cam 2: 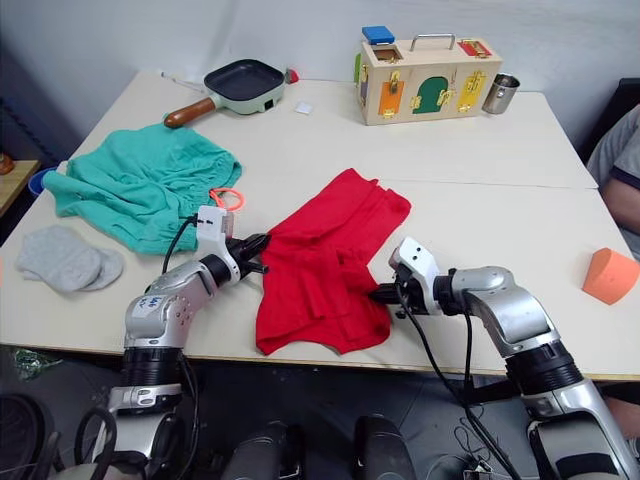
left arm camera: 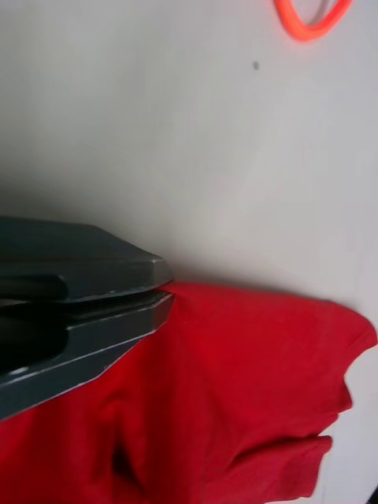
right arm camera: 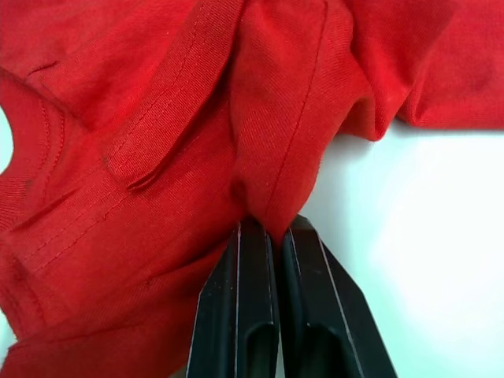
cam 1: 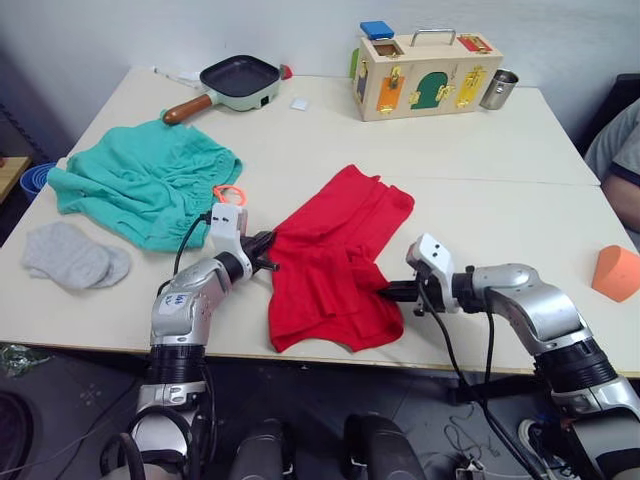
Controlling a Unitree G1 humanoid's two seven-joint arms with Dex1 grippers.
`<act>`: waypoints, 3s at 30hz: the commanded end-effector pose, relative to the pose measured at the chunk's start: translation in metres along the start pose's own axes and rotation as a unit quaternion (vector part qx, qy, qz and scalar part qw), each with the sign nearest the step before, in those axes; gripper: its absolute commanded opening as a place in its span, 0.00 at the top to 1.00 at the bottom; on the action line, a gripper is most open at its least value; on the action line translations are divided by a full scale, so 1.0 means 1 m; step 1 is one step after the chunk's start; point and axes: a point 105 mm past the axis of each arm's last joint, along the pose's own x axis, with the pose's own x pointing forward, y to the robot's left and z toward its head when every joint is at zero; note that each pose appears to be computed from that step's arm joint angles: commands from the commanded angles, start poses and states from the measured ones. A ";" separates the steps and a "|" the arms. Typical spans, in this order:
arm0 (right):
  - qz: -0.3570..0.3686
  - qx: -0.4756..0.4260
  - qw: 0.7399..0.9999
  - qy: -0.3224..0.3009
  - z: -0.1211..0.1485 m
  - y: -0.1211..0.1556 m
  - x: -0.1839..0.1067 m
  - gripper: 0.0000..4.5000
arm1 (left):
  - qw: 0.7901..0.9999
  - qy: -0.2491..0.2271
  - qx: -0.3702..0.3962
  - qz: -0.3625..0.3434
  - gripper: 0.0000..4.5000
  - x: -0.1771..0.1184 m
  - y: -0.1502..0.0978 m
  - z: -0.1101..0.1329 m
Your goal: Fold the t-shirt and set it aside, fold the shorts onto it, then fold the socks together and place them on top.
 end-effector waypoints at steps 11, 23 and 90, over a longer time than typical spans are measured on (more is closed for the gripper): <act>-0.008 -0.329 0.944 0.011 -0.007 -0.020 -0.079 0.00 | 0.877 0.066 0.414 -0.235 0.08 -0.075 0.003 0.006; 0.072 -0.504 0.859 -0.051 -0.021 -0.001 -0.050 0.00 | 0.736 0.080 0.537 -0.404 0.01 -0.085 -0.017 -0.026; 0.126 -0.212 0.968 -0.048 0.034 0.030 -0.082 1.00 | 0.867 0.019 0.175 -0.466 1.00 -0.100 -0.059 0.036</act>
